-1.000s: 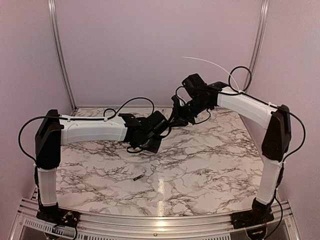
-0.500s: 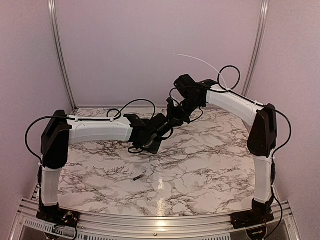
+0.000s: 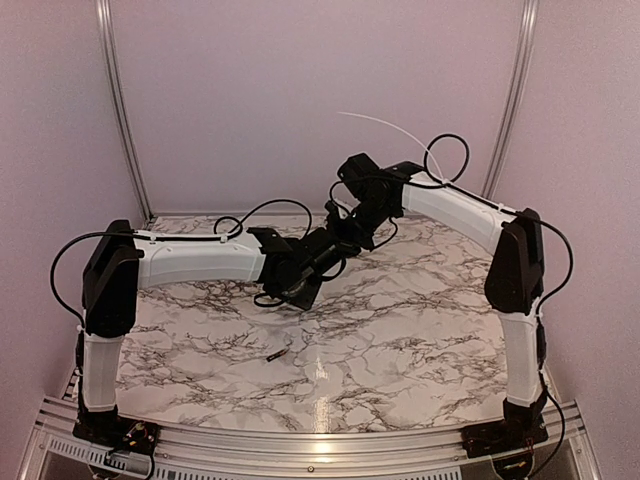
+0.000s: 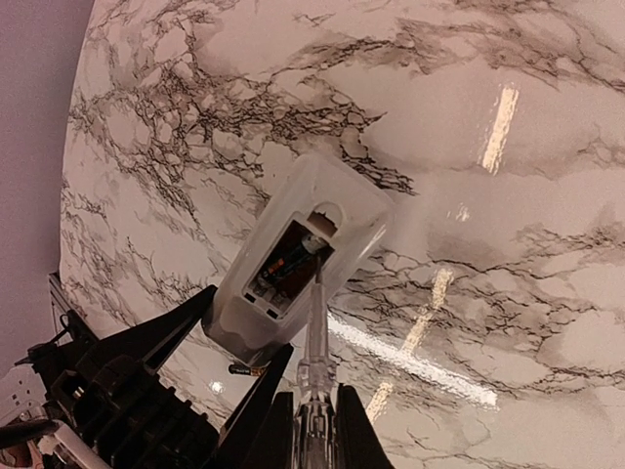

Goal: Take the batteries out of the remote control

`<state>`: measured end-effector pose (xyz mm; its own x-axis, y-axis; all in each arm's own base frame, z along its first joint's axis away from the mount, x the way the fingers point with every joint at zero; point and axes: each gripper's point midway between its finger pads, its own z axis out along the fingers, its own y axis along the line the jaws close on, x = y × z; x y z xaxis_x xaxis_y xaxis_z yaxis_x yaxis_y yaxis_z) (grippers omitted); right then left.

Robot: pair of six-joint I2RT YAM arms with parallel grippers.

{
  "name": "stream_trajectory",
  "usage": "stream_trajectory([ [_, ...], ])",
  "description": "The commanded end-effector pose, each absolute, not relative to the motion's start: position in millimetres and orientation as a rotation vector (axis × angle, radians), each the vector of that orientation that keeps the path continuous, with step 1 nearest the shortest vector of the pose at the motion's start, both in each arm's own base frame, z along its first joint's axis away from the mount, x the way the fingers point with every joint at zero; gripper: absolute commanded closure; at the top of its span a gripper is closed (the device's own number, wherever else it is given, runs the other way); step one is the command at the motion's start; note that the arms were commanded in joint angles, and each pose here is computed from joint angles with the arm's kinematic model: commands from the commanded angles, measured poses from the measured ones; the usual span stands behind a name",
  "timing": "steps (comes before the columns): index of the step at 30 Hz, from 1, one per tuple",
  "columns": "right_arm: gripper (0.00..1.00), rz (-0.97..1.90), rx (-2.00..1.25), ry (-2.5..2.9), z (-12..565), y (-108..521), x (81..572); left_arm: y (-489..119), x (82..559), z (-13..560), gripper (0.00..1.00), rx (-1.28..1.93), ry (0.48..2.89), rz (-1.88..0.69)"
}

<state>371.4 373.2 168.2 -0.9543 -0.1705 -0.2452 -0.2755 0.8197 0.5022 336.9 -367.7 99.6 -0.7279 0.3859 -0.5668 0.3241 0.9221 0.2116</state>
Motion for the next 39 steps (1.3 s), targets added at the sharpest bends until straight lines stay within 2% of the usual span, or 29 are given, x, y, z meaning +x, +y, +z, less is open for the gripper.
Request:
stream_trajectory([
  [1, 1.0, 0.927, -0.445, 2.8, 161.7, 386.2, 363.0, -394.4, 346.6, 150.3, 0.72, 0.457, 2.302, -0.051],
  [8, 1.0, 1.213, -0.408, 2.615, 203.8, 369.8, 356.1, -394.3, 339.1, 176.7, 0.71, 0.428, 2.223, -0.203],
  [12, 1.0, 1.259, -0.4, 2.555, 219.4, 354.5, 349.4, -391.3, 336.3, 186.4, 0.71, 0.396, 2.207, -0.243],
  [24, 1.0, 1.178, -0.412, 2.602, 210.4, 337.1, 333.5, -388.5, 337.2, 204.3, 0.71, 0.354, 2.174, -0.271],
  [39, 1.0, 1.086, -0.445, 2.585, 217.7, 332.0, 341.5, -386.7, 334.5, 196.8, 0.71, 0.352, 2.2, -0.268],
])
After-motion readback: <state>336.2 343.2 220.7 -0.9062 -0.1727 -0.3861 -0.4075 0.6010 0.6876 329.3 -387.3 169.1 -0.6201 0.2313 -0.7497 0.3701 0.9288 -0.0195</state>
